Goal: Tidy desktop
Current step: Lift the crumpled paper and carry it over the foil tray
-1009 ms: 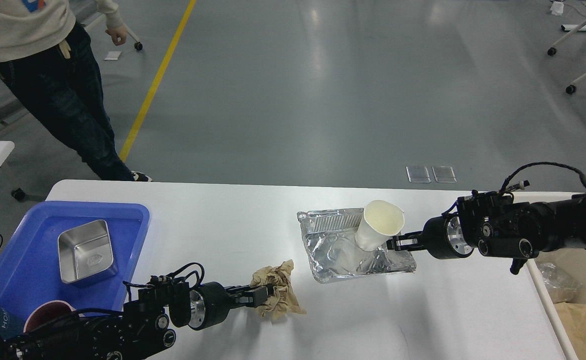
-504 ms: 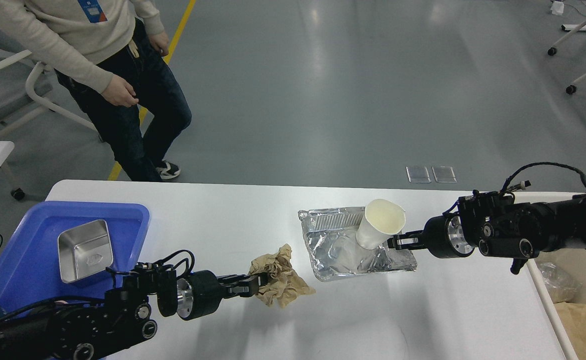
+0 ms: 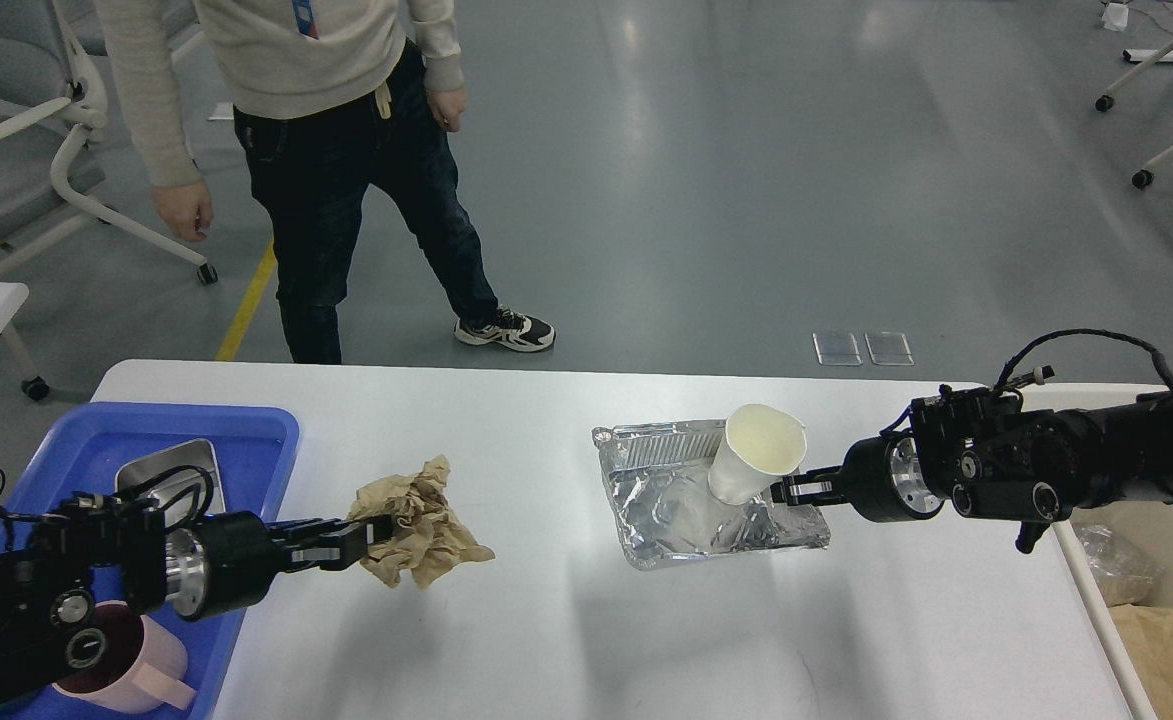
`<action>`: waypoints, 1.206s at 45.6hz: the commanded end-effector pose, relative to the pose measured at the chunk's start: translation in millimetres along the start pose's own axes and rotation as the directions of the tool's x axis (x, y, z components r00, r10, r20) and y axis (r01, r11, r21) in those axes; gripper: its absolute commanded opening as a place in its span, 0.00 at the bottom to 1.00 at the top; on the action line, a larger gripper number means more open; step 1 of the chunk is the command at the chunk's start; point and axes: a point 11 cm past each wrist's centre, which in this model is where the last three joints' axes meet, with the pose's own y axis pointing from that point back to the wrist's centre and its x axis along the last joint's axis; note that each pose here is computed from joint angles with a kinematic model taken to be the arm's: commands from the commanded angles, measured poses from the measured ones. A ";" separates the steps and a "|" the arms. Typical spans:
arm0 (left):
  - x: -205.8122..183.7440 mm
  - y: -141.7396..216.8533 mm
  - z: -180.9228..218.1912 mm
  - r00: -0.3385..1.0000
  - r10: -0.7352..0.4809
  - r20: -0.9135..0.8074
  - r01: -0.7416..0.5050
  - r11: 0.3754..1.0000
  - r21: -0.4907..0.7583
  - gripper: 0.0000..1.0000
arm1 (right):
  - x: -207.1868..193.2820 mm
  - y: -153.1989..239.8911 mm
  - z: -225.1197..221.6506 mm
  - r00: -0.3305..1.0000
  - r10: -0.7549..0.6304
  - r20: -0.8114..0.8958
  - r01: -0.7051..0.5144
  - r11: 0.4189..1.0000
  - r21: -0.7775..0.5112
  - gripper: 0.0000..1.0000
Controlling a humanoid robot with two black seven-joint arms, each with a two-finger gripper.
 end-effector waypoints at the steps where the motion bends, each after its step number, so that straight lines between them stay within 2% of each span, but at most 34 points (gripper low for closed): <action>1: 4.1 30.8 -9.8 1.000 0.010 0.009 -0.010 0.999 0.048 0.01 | 0.3 0.3 -0.1 1.000 0.001 0.000 -0.001 1.000 0.000 0.00; 17: 25.0 114.8 -47.4 0.997 0.061 0.039 -0.068 0.968 0.240 0.02 | 1.1 0.9 0.1 1.000 0.003 0.000 -0.003 1.000 0.000 0.00; 25: 53.1 122.6 -39.6 0.991 0.103 0.084 -0.120 0.967 0.226 0.02 | 0.7 -0.7 -2.4 1.000 0.001 -0.003 -0.001 1.000 0.004 0.00; 31: 87.4 111.0 -14.1 0.980 0.142 0.142 -0.163 0.975 0.151 0.02 | 3.0 0.0 -3.6 1.000 0.004 -0.007 -0.004 1.000 0.006 0.00; 38: 112.4 57.2 44.5 0.973 0.124 0.197 -0.119 0.992 -0.036 0.02 | 4.0 -0.5 -5.7 1.000 0.007 -0.005 -0.007 1.000 0.012 0.00; 44: 128.6 29.3 72.2 0.964 0.131 0.232 -0.107 0.988 -0.112 0.02 | 4.0 -2.2 -10.3 1.000 0.009 0.000 -0.009 1.000 0.026 0.00; 50: 124.9 -7.4 113.6 0.961 0.082 0.266 -0.025 0.978 -0.209 0.02 | 4.2 -2.3 -10.7 1.000 0.010 0.000 -0.010 1.000 0.027 0.00; 55: 121.4 -26.6 129.7 0.958 0.065 0.278 0.005 0.970 -0.243 0.02 | 4.2 -2.3 -10.8 1.000 0.010 0.000 -0.010 1.000 0.027 0.00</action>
